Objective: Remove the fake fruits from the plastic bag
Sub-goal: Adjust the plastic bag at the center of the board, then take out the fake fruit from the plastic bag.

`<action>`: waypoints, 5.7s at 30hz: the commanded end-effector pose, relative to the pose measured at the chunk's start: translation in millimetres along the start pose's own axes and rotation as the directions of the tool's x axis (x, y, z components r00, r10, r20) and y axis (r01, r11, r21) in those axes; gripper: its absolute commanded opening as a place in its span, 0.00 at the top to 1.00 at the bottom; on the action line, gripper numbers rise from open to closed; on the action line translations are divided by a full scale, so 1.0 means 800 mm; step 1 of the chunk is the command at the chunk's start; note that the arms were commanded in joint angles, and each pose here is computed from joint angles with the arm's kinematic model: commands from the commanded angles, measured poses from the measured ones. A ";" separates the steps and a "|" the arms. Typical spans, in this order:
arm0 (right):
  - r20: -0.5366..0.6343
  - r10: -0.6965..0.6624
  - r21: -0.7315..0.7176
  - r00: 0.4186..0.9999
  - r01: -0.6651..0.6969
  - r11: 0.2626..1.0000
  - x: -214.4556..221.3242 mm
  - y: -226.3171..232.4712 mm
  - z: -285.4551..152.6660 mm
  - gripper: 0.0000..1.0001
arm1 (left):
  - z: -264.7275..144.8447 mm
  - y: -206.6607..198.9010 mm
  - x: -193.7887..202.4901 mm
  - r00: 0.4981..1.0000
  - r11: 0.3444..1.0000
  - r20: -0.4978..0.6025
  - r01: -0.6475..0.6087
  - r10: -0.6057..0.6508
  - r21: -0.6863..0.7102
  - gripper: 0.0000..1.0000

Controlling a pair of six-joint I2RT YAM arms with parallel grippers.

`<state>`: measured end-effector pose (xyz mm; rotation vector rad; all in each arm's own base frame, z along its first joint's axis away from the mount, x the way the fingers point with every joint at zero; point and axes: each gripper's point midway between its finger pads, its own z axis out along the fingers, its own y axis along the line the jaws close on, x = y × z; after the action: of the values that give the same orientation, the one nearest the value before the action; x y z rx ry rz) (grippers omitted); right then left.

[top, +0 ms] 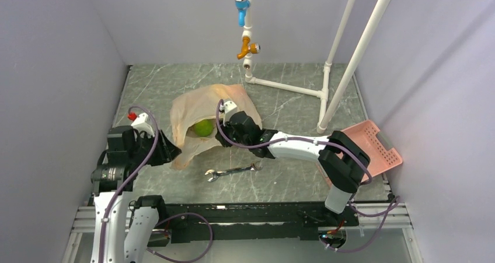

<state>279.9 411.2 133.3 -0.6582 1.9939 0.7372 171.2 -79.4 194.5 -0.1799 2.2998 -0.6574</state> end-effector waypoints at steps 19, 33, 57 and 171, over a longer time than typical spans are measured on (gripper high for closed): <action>0.044 0.192 0.022 0.980 -0.193 0.981 0.073 -0.025 -0.033 0.76 | 0.142 -0.083 -0.129 0.675 0.667 0.020 -0.724 0.738 -0.179 0.01; 0.041 0.304 0.018 0.952 -0.305 0.952 0.072 -0.039 -0.031 0.78 | 0.247 -0.063 -0.114 0.630 0.586 -0.244 -0.776 0.737 -0.234 0.01; 0.050 0.331 -0.026 0.942 -0.330 0.944 0.070 -0.046 -0.037 0.79 | 0.259 -0.031 -0.090 0.439 0.253 -0.394 -0.861 0.807 -0.442 0.37; 0.193 0.264 -0.219 0.945 -0.221 0.950 0.007 0.005 0.034 0.90 | 0.175 -0.117 -0.119 0.570 0.577 0.115 -0.767 0.814 -0.280 1.00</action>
<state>308.3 434.9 71.3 -0.4009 1.9219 1.0008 325.2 -185.9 207.2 0.6720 1.9504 0.0983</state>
